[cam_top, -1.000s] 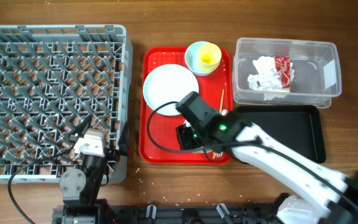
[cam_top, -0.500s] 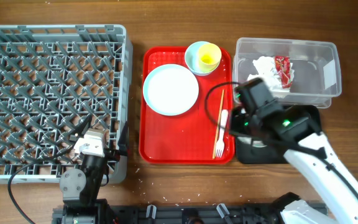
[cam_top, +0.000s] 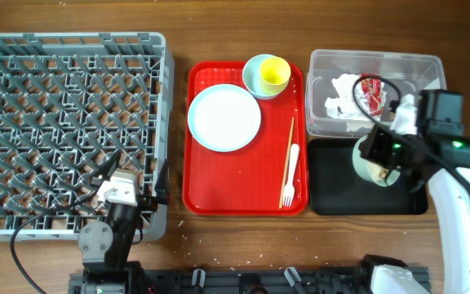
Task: Sort waste into correct bins and load items into the dishwasher rack
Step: 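Lift the green bowl and tip the rice onto the black tray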
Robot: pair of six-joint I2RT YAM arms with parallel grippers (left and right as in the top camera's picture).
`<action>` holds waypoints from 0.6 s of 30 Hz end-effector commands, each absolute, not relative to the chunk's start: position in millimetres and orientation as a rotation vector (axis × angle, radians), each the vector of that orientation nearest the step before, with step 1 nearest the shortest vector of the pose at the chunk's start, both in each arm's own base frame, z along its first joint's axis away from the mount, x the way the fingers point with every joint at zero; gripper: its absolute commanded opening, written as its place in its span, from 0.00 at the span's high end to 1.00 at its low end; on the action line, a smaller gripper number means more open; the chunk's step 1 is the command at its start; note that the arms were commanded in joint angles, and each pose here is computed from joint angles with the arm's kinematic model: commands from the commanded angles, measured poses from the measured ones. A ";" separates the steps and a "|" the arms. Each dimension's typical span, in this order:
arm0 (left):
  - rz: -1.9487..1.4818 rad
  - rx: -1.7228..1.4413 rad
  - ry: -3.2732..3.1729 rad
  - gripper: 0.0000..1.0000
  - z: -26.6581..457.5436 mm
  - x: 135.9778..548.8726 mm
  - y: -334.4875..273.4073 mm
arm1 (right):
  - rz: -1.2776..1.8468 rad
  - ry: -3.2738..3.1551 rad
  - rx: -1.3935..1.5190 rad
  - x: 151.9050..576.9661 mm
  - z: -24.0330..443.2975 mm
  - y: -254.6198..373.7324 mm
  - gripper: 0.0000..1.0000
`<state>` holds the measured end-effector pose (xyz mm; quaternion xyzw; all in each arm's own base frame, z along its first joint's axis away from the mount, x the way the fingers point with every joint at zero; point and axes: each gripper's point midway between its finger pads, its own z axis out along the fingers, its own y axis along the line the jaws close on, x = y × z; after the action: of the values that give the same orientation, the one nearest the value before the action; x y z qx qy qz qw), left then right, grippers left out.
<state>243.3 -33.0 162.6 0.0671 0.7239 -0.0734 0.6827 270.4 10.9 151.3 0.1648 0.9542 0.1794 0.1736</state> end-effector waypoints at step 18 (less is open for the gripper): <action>-0.169 0.147 1.626 0.00 160.5 243.3 -33.5 | 1.476 1.942 0.355 267.9 163.1 10.7 0.96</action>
<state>243.3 -33.0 162.6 0.0672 0.7239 -0.0735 0.6826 273.2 1.5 151.1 0.1594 0.7778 0.5115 0.3285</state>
